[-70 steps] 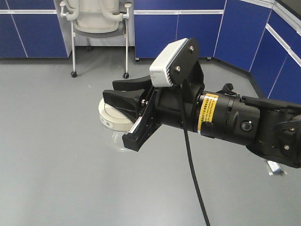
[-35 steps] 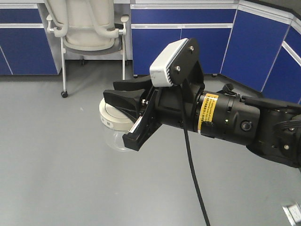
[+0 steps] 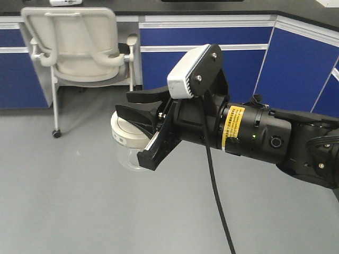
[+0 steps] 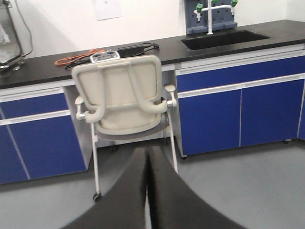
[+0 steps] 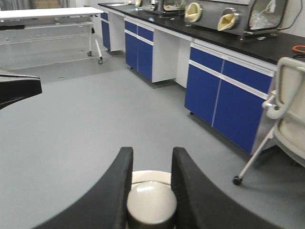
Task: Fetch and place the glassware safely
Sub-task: 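Keep holding the jar while driving across the lab, then drive up to the black bench with the wall socket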
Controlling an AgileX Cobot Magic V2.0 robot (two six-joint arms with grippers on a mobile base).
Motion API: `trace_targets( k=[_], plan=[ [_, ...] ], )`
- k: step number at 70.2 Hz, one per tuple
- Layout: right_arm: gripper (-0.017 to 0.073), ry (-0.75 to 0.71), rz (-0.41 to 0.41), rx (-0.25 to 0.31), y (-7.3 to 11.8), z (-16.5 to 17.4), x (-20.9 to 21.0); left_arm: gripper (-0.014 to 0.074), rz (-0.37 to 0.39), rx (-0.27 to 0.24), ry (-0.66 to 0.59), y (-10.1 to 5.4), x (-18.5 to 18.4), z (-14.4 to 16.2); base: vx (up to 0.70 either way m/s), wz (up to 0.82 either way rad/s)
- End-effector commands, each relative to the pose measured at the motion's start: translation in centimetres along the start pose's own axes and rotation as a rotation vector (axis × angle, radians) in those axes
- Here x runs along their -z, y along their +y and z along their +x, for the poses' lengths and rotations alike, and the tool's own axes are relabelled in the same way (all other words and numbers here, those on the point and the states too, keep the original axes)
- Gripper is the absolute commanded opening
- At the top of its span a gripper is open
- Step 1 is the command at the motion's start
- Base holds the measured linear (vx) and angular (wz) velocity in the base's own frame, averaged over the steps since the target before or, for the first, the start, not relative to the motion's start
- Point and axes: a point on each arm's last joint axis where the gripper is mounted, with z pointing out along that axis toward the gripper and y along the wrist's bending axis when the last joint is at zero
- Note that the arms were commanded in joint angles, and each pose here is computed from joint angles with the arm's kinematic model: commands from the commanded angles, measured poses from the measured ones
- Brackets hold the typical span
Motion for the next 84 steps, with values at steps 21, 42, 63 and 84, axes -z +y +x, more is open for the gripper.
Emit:
trace_targets(
  k=[21, 42, 63, 84],
  plan=[
    [-0.0003, -0.109, -0.022, 0.0, 0.38, -2.56, 0.79, -0.0007, -0.001, 0.012, -0.105, 0.07, 0.08, -1.7, 0.34, -0.37],
    [-0.0003, -0.109, -0.022, 0.0, 0.38, -2.56, 0.79, -0.0007, -0.001, 0.012, -0.105, 0.07, 0.08, -1.7, 0.25, -0.72],
    [-0.0003, -0.11, -0.023, 0.0, 0.38, -2.57, 0.79, -0.0007, -0.001, 0.012, -0.105, 0.07, 0.08, -1.7, 0.23, -0.84],
    [-0.0003, -0.11, -0.023, 0.0, 0.38, -2.57, 0.79, -0.0007, -0.001, 0.012, -0.105, 0.07, 0.08, -1.7, 0.23, -0.82]
  ],
)
